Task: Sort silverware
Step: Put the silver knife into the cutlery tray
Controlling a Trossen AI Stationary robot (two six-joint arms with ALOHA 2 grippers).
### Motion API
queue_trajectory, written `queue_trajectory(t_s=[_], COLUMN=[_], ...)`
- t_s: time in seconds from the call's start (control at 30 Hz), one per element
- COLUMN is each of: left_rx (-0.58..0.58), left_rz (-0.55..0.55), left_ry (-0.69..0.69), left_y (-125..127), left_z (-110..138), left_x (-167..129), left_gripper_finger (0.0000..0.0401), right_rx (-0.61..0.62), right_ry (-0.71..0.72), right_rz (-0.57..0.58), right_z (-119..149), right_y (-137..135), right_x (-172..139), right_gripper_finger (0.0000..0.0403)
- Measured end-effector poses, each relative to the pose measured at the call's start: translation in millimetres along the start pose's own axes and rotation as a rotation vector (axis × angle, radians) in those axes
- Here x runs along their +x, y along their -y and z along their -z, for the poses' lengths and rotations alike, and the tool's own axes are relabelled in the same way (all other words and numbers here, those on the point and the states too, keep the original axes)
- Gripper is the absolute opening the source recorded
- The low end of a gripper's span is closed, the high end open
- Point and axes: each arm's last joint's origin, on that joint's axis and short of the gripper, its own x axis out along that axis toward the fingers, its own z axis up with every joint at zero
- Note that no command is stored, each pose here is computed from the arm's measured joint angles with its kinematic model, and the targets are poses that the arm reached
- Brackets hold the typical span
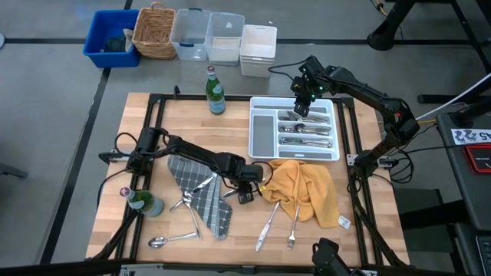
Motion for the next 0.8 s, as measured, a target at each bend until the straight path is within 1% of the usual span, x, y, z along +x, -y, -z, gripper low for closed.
queue_trajectory(t_s=[0.1, 0.37, 0.53, 0.63, 0.8], left_rx=[-0.021, -0.012, -0.003, 0.001, -0.005], left_rz=[0.001, -0.008, -0.027, -0.051, -0.067], left_ry=[0.000, -0.033, -0.050, -0.075, -0.116], left_y=[0.0, 1.3, 0.1, -1.5, -5.7], left_z=[0.0, 3.2, 5.3, 7.8, 10.9], left_x=[0.0, 15.0, 15.8, 16.0, 16.2], left_gripper_finger=[0.0120, 0.0120, 0.0119, 0.0106, 0.0070], right_rx=[0.000, 0.000, 0.000, 0.000, 0.000], right_ry=[0.000, 0.000, 0.000, 0.000, 0.000], right_rz=[0.000, 0.000, -0.001, -0.001, -0.001], right_z=[0.0, 0.0, 0.0, 0.0, 0.1], right_y=[0.0, -0.1, -0.2, -0.2, -0.1], right_x=[0.0, -0.1, -0.1, -0.1, -0.1], right_gripper_finger=[0.0115, 0.0115, 0.0115, 0.0115, 0.0115])
